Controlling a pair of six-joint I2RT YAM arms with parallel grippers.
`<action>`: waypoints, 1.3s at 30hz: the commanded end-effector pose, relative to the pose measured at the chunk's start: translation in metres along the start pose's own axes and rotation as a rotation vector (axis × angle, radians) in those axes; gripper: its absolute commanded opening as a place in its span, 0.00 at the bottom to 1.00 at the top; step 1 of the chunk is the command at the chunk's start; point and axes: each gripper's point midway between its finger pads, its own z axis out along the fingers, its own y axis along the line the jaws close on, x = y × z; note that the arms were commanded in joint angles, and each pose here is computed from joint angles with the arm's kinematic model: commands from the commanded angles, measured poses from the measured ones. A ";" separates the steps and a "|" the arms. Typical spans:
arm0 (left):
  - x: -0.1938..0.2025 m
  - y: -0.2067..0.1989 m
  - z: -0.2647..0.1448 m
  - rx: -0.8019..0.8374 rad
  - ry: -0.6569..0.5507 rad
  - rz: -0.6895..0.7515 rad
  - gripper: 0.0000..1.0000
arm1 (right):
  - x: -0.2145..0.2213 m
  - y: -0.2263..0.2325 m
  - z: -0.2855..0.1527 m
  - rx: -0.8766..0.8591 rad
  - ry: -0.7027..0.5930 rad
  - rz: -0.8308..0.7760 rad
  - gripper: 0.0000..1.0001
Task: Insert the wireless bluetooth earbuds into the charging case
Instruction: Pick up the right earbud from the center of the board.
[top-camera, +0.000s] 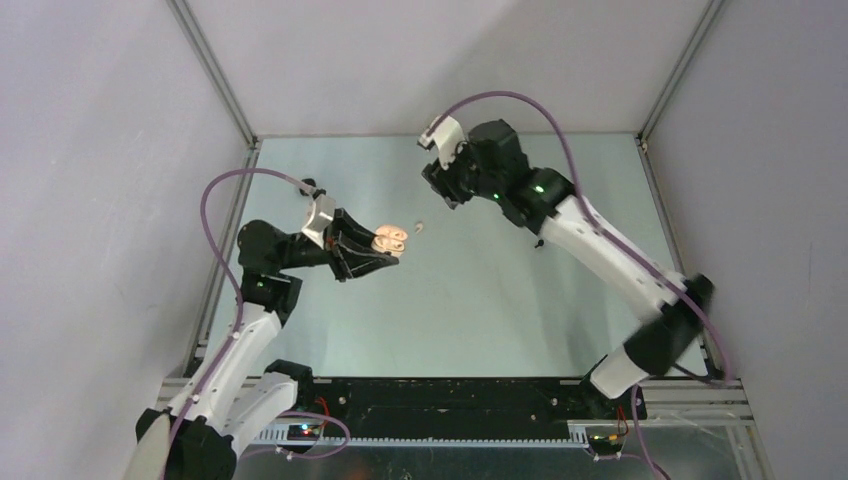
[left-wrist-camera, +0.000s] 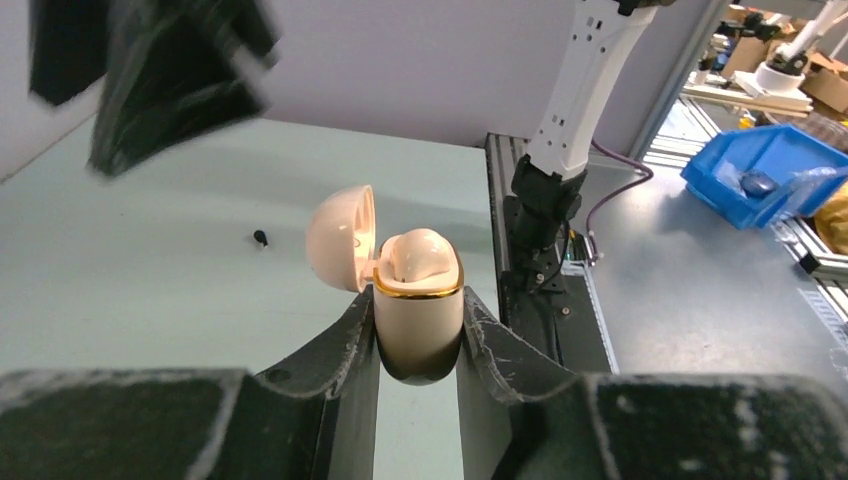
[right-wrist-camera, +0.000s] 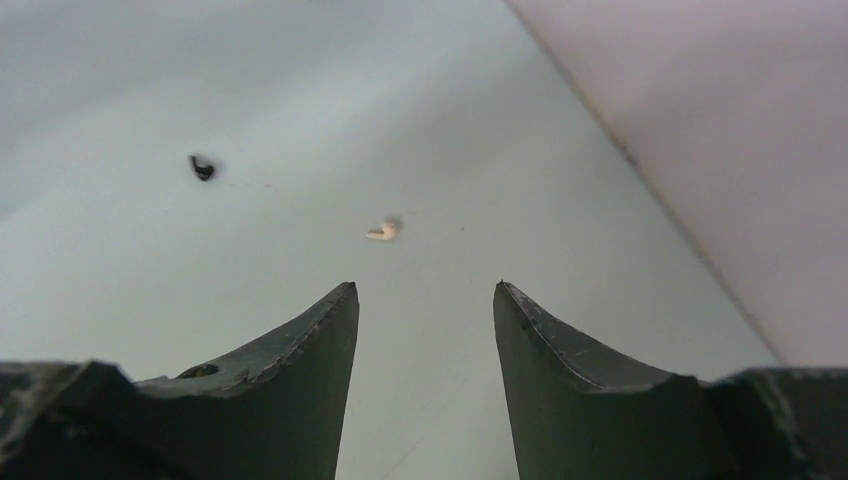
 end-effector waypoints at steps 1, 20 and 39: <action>-0.004 0.015 -0.007 -0.085 0.052 0.078 0.01 | 0.048 -0.011 0.078 -0.063 0.085 0.143 0.56; 0.008 0.022 -0.012 -0.101 0.107 0.054 0.04 | 0.185 0.015 0.224 -0.275 0.463 0.511 0.55; 0.010 0.021 -0.012 -0.089 0.114 0.049 0.04 | 0.249 0.023 0.242 -0.245 0.596 0.843 0.47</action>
